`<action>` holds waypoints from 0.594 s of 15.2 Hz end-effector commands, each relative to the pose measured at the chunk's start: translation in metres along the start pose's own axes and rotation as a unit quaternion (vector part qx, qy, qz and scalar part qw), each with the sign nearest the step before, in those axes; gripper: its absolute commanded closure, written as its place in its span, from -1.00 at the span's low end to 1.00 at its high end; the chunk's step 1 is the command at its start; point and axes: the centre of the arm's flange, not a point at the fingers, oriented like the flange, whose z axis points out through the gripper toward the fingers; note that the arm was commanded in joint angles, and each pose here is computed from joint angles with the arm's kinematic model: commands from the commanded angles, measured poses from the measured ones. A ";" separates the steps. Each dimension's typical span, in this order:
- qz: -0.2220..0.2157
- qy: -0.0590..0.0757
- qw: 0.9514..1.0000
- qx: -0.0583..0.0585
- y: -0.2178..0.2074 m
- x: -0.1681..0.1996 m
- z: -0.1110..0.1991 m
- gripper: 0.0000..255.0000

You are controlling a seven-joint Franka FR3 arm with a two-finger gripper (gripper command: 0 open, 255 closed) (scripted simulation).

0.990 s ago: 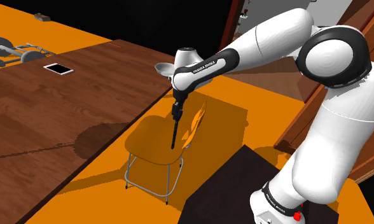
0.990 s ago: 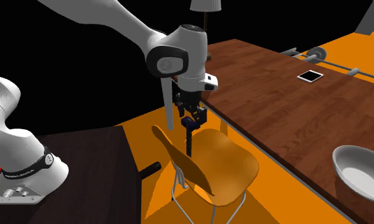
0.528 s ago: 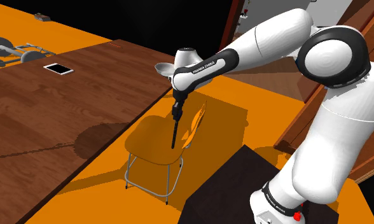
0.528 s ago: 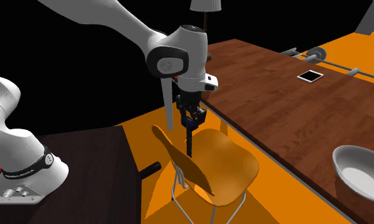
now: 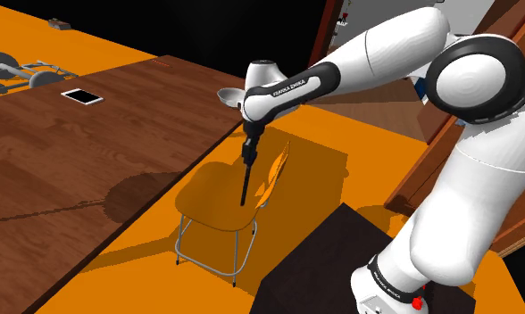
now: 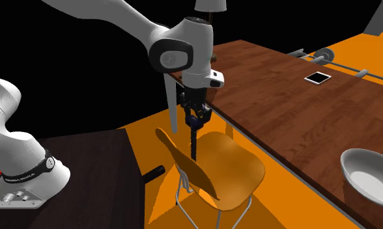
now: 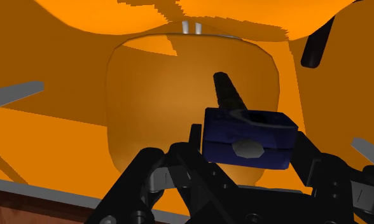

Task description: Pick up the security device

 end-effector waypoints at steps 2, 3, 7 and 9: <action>0.000 0.000 1.000 0.000 0.000 -0.001 -0.016 1.00; 0.000 0.000 1.000 0.000 0.000 -0.001 -0.021 1.00; 0.000 0.000 1.000 0.000 0.000 -0.001 -0.042 1.00; 0.000 0.000 1.000 0.000 0.000 -0.001 -0.053 1.00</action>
